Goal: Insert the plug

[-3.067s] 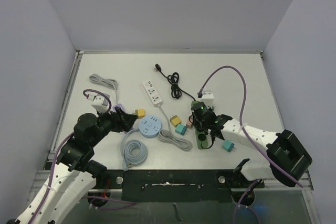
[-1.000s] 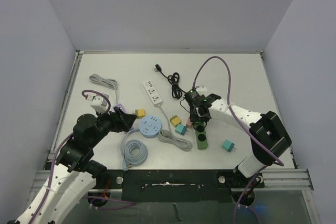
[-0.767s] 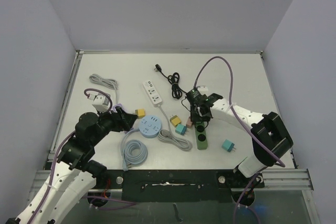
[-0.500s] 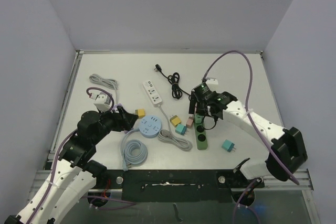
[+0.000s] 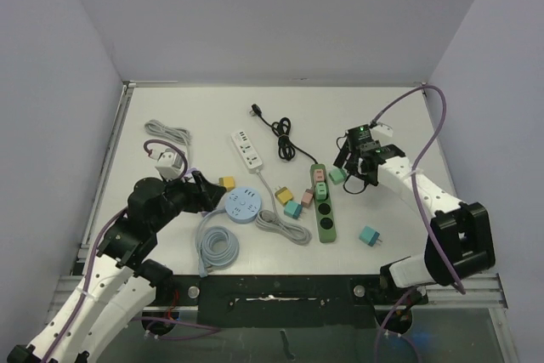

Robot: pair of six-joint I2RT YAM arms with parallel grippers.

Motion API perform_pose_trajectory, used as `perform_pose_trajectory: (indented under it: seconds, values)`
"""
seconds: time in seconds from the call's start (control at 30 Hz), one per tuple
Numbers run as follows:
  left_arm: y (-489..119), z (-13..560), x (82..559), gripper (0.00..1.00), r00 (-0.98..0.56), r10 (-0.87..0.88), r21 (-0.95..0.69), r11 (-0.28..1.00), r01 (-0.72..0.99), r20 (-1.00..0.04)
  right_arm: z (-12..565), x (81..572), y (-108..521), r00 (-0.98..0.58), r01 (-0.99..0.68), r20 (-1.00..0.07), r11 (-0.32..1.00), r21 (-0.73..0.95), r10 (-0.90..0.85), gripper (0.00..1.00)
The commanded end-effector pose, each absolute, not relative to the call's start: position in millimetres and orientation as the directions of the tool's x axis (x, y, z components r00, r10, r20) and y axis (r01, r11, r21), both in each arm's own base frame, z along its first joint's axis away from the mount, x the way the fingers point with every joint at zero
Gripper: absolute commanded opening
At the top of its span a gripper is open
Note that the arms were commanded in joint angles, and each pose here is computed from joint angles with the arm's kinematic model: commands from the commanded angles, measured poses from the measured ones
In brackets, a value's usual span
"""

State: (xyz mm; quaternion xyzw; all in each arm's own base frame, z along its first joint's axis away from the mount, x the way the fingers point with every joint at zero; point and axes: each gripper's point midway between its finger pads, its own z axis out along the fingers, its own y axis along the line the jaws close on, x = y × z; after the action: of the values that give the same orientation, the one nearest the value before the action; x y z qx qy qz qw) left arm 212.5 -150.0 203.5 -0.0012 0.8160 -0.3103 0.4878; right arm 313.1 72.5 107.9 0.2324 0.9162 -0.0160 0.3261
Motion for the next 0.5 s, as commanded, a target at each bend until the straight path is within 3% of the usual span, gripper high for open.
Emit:
perform_pose_trajectory:
  seconds: [0.0, 0.27, 0.47]
  values:
    - [-159, 225, 219, 0.72, -0.486, -0.322, -0.518, 0.78, 0.352, -0.813, 95, 351, 86, -0.664, 0.44, -0.593, 0.879, 0.184, 0.456, 0.78]
    - [-161, 225, 220, 0.72, -0.493, -0.322, -0.524, 0.774, 0.354, -0.809, 59, 377, 97, -0.706, 0.444, -0.551, 0.884, 0.148, 0.446, 0.76]
    - [-161, 223, 220, 0.72, -0.496, -0.323, -0.526, 0.775, 0.351, -0.806, 33, 371, 94, -0.759, 0.444, -0.504, 0.894, 0.063, 0.413, 0.73]
